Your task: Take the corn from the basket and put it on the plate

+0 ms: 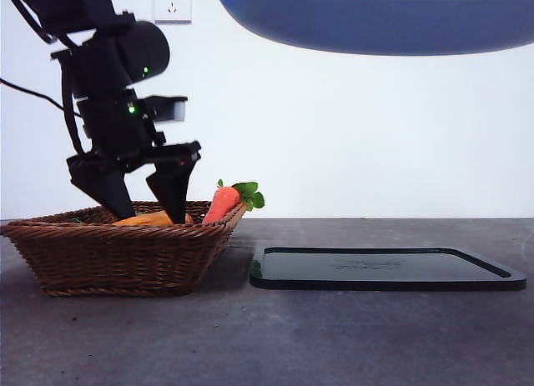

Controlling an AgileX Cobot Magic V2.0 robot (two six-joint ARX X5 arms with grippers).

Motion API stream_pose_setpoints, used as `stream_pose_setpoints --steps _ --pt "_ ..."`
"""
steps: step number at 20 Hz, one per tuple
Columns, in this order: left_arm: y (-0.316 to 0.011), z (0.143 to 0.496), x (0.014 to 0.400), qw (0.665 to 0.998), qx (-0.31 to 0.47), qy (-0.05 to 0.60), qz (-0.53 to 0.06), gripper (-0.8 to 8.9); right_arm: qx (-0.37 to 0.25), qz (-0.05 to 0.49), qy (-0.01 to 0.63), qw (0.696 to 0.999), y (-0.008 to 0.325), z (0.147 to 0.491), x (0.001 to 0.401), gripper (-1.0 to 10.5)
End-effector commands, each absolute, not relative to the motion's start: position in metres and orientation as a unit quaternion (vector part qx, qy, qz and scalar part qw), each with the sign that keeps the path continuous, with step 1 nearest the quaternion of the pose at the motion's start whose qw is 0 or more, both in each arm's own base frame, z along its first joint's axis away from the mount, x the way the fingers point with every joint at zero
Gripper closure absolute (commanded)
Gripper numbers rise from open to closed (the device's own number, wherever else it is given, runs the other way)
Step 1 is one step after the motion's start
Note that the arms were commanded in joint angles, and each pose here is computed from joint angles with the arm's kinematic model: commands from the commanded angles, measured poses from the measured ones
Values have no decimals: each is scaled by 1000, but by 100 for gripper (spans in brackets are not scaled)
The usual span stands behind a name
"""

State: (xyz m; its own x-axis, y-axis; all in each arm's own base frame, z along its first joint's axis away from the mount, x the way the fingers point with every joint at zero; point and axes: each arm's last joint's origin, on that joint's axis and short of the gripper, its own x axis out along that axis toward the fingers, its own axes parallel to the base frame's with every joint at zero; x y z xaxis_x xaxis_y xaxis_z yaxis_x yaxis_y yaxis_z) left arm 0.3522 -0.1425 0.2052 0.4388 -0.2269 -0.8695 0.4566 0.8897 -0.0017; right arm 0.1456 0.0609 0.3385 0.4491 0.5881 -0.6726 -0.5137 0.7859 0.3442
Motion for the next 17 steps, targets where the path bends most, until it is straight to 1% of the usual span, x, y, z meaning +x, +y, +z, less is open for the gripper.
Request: stream_pose_setpoints --steps 1,3,7,10,12,14,17 --pt "-148 196 360 837 126 490 -207 411 51 327 402 853 62 345 147 943" --pt "-150 196 360 838 127 488 -209 421 51 327 403 854 62 345 147 943" --pt "-151 196 360 839 123 487 -207 586 46 316 403 858 61 345 147 943" --pt "-150 196 358 836 115 498 -201 607 46 316 403 858 61 345 147 943" --pt "-149 202 356 833 115 503 -200 607 46 316 403 858 61 345 147 943" --pt "-147 220 353 836 112 499 -199 607 48 314 407 856 62 343 150 943" --pt "-144 265 341 856 79 465 -209 607 31 273 435 857 65 333 166 943"
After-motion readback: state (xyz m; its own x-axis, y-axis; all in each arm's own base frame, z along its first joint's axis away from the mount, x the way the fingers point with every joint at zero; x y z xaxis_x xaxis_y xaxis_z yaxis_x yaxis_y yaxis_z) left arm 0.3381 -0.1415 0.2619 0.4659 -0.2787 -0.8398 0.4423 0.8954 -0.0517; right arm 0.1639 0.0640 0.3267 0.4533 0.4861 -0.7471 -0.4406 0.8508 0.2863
